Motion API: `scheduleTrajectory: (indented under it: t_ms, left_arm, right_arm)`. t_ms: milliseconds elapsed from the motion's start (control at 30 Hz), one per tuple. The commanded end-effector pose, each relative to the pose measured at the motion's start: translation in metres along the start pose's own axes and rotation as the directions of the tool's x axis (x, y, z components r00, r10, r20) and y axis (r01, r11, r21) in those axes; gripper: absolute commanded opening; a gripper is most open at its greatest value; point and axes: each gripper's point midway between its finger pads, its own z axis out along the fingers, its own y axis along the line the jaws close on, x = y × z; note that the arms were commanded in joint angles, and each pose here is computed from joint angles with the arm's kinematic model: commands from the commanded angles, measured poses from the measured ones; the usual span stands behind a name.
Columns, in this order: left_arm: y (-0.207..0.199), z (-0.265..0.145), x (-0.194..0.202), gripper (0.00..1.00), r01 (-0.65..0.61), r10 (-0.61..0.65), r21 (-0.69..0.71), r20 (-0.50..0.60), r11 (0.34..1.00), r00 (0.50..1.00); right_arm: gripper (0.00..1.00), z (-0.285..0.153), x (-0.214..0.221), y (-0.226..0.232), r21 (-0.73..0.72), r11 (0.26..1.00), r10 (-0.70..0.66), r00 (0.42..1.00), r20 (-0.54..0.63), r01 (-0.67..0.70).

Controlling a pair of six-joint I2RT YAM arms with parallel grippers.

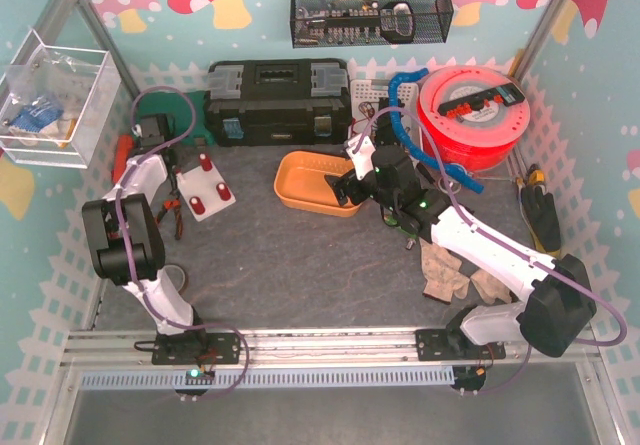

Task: Install the large spring

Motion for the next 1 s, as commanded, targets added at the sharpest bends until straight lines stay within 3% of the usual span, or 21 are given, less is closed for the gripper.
scheduleTrajectory:
  t_ms: [0, 167, 567, 800, 967]
  left_arm:
    - [0.004, -0.006, -0.004, 0.03, 0.001, -0.001, -0.005, 0.001, 1.000, 1.000]
    - [0.004, 0.001, 0.001, 0.09, -0.004, 0.003, -0.007, -0.014, 1.000, 1.000]
    - [-0.002, 0.016, 0.014, 0.42, 0.032, -0.031, 0.020, -0.060, 0.999, 0.998]
    - [-0.004, -0.001, 0.005, 0.60, 0.048, -0.047, 0.048, -0.026, 0.998, 0.999]
    - [-0.016, -0.034, -0.006, 0.68, 0.079, -0.081, 0.138, 0.010, 0.987, 0.997]
  right_arm:
    - [0.99, -0.004, -0.004, -0.001, -0.002, 1.000, 0.010, 1.000, 0.016, -0.010]
    - [0.99, -0.004, -0.003, 0.000, -0.003, 1.000, 0.014, 1.000, 0.013, -0.014]
    - [0.99, -0.010, -0.008, -0.004, 0.017, 1.000, 0.025, 0.999, 0.025, -0.026]
    - [0.99, -0.017, -0.016, -0.010, 0.044, 0.998, 0.045, 0.997, 0.065, -0.048]
    - [0.98, -0.023, -0.028, -0.037, 0.186, 0.973, 0.117, 0.986, 0.118, -0.137]
